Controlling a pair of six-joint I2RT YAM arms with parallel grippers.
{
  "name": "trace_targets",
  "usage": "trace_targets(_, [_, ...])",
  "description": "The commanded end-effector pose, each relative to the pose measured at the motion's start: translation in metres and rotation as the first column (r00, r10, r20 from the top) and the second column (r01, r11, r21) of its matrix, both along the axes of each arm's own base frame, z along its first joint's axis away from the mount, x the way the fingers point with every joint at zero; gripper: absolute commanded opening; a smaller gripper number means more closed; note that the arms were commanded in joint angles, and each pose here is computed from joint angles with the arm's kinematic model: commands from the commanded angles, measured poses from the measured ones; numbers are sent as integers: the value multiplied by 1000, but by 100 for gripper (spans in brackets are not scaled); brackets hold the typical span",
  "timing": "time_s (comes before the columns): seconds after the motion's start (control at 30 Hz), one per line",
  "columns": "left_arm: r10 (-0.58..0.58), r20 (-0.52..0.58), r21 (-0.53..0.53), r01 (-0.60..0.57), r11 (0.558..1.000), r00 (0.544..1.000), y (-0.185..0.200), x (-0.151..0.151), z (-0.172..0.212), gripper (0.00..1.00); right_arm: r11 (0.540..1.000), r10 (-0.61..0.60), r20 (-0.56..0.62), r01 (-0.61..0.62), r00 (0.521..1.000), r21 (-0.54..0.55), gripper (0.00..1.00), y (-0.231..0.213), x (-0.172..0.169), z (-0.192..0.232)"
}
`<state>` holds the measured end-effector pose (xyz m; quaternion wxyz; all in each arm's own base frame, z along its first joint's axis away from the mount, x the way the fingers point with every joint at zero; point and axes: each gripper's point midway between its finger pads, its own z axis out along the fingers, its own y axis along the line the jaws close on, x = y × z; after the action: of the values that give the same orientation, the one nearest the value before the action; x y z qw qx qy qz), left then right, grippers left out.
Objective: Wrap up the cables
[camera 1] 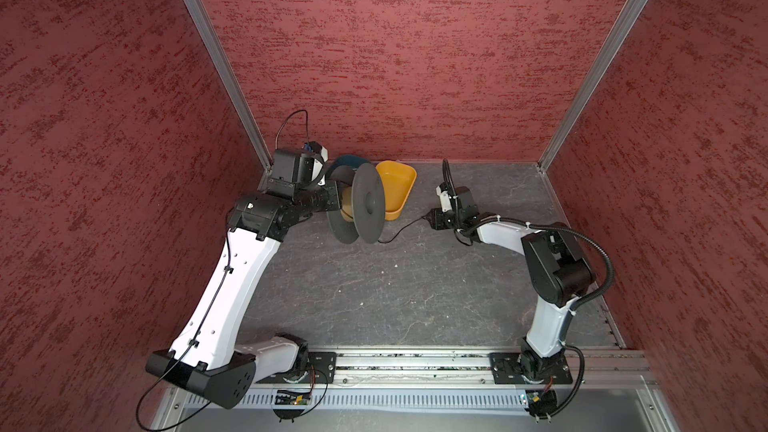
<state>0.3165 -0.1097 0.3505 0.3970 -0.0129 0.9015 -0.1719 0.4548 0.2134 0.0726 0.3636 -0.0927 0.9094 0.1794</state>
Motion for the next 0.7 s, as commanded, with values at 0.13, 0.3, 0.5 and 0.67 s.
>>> trace_targets(0.13, [-5,90,-66,11,998,996,0,4,25,2,987,51,8,-49,999,-153,44,-7,8,-18])
trace_targets(0.3, [-6,89,-69,12,998,996,0,4,24,2,984,81,12,-78,997,-163,45,-6,6,-18])
trace_targets(0.5, [-5,96,-73,12,997,995,1,3,26,2,992,81,51,-75,995,-99,65,-3,-11,15])
trace_targets(0.67, [-9,98,-80,17,997,995,0,6,26,2,993,74,39,-69,997,-101,63,-5,-44,20])
